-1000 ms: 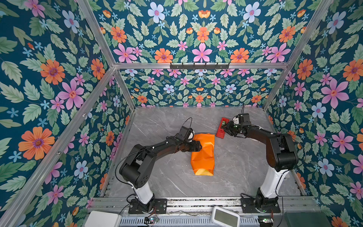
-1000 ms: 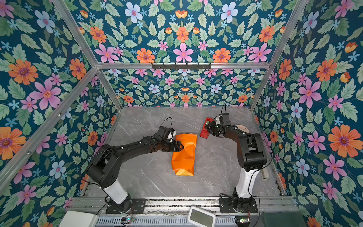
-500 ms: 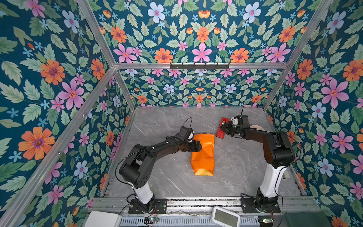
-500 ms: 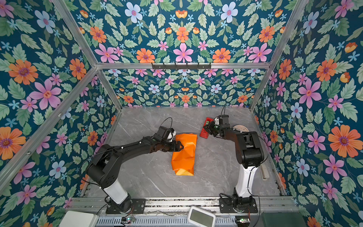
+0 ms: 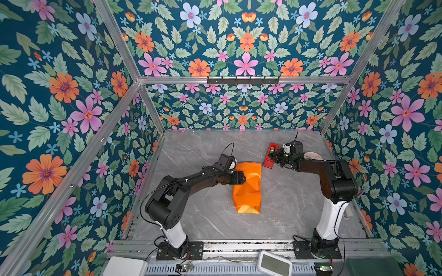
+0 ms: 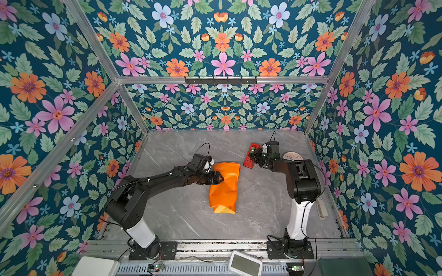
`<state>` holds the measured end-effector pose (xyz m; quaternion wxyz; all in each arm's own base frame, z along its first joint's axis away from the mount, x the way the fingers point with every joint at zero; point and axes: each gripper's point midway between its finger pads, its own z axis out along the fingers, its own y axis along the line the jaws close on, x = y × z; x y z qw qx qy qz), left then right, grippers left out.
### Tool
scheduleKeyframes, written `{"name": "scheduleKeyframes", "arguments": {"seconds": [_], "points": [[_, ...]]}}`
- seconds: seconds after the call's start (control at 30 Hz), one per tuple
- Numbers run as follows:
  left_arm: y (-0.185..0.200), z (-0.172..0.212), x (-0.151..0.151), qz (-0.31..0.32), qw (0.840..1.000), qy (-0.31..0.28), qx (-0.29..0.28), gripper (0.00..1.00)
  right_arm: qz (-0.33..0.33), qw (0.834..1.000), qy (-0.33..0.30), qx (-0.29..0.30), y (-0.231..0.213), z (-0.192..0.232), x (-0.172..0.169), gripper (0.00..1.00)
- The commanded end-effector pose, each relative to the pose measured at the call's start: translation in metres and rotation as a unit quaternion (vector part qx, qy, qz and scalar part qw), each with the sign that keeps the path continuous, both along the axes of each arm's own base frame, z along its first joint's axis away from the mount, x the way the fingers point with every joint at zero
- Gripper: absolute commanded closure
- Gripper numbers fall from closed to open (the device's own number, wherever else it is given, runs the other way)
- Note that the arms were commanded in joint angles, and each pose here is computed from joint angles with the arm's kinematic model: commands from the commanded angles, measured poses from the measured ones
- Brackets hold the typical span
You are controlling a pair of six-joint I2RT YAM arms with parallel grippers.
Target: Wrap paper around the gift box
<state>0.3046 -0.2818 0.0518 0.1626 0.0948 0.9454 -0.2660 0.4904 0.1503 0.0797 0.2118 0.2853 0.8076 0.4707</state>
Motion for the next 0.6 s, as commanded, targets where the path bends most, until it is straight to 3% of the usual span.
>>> {"name": "scheduleKeyframes", "arguments": {"seconds": [0.0, 0.57], "points": [[0.061, -0.046, -0.028, 0.021, 0.986, 0.053, 0.159, 0.13, -0.014, 1.000, 0.000, 0.016, 0.000, 0.005, 0.002, 1.00], [0.059, -0.046, -0.027, 0.020, 0.986, 0.053, 0.156, 0.13, -0.007, 0.998, -0.032, 0.057, 0.007, 0.040, 0.000, 1.00]]}}
